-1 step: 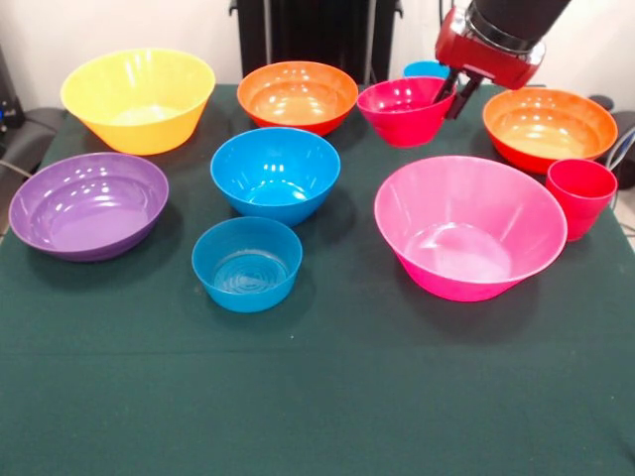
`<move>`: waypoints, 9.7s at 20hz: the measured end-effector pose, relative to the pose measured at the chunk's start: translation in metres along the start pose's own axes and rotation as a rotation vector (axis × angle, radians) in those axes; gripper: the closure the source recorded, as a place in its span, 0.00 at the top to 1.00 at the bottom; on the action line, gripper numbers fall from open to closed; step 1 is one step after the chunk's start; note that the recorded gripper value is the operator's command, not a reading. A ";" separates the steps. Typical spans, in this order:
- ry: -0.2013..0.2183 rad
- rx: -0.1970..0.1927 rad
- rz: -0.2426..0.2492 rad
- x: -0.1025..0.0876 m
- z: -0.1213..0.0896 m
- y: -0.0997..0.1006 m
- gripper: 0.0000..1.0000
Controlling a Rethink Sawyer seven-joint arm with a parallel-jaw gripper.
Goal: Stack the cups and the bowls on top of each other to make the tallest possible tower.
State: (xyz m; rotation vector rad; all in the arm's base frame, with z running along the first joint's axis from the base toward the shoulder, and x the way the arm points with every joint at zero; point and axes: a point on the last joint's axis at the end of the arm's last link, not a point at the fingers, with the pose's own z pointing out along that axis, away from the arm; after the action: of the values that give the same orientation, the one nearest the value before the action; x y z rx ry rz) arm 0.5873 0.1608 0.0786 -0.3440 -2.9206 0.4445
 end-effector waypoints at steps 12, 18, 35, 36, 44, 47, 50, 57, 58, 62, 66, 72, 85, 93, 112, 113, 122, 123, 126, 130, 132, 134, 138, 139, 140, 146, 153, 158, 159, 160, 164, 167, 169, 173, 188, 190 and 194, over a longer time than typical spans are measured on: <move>0.085 0.051 0.060 -0.044 -0.035 -0.020 0.00; 0.123 0.074 0.122 -0.090 -0.040 -0.047 0.00; 0.111 0.134 0.174 -0.196 0.001 -0.041 0.00; 0.113 0.136 0.176 -0.205 0.009 -0.034 0.00; 0.131 0.125 0.185 -0.229 0.047 0.001 0.00; 0.133 0.117 0.187 -0.232 0.061 0.010 0.00; 0.122 0.110 0.188 -0.235 0.075 0.017 0.00; 0.102 0.103 0.192 -0.238 0.090 0.023 0.00; 0.097 0.102 0.193 -0.239 0.091 0.023 0.00; 0.083 0.095 0.194 -0.243 0.090 0.021 0.00; 0.065 0.085 0.173 -0.250 0.086 0.016 0.00; 0.047 0.075 0.127 -0.256 0.079 0.010 0.00; 0.029 0.096 0.084 -0.258 0.083 0.009 0.00; 0.054 0.166 0.069 -0.250 0.104 0.007 0.00; 0.215 0.051 0.047 -0.245 0.101 0.018 0.00; 0.222 0.035 0.052 -0.248 0.100 0.017 0.00; 0.218 -0.043 0.125 -0.282 0.090 0.024 0.00; 0.218 -0.042 0.136 -0.285 0.090 0.027 0.00; 0.224 -0.022 0.161 -0.289 0.093 0.033 0.00; 0.225 0.024 0.189 -0.293 0.095 0.041 0.00; 0.218 0.042 0.196 -0.296 0.094 0.042 0.00; 0.207 0.070 0.201 -0.300 0.094 0.043 1.00; 0.203 0.085 0.202 -0.302 0.097 0.042 1.00; 0.200 0.094 0.202 -0.303 0.098 0.041 1.00; 0.199 0.099 0.201 -0.303 0.099 0.041 1.00; 0.187 0.131 0.200 -0.307 0.102 0.037 1.00; 0.175 0.128 0.224 -0.312 0.101 0.037 1.00; 0.170 0.089 0.245 -0.317 0.096 0.046 1.00; 0.169 0.084 0.247 -0.317 0.095 0.048 1.00; 0.169 0.069 0.251 -0.318 0.094 0.052 1.00; 0.167 0.042 0.260 -0.320 0.089 0.058 1.00; 0.168 0.041 0.261 -0.320 0.086 0.058 1.00; 0.174 0.042 0.263 -0.320 0.082 0.057 1.00; 0.185 0.072 0.262 -0.319 0.068 0.050 1.00; 0.167 0.228 0.258 -0.318 0.029 -0.003 1.00; 0.172 0.241 0.253 -0.316 0.031 -0.010 1.00; 0.183 0.261 0.240 -0.310 0.037 -0.018 1.00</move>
State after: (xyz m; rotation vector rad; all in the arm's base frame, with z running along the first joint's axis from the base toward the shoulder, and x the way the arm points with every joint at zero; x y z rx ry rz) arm 0.8736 0.0565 0.0090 -0.6610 -2.6127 0.7750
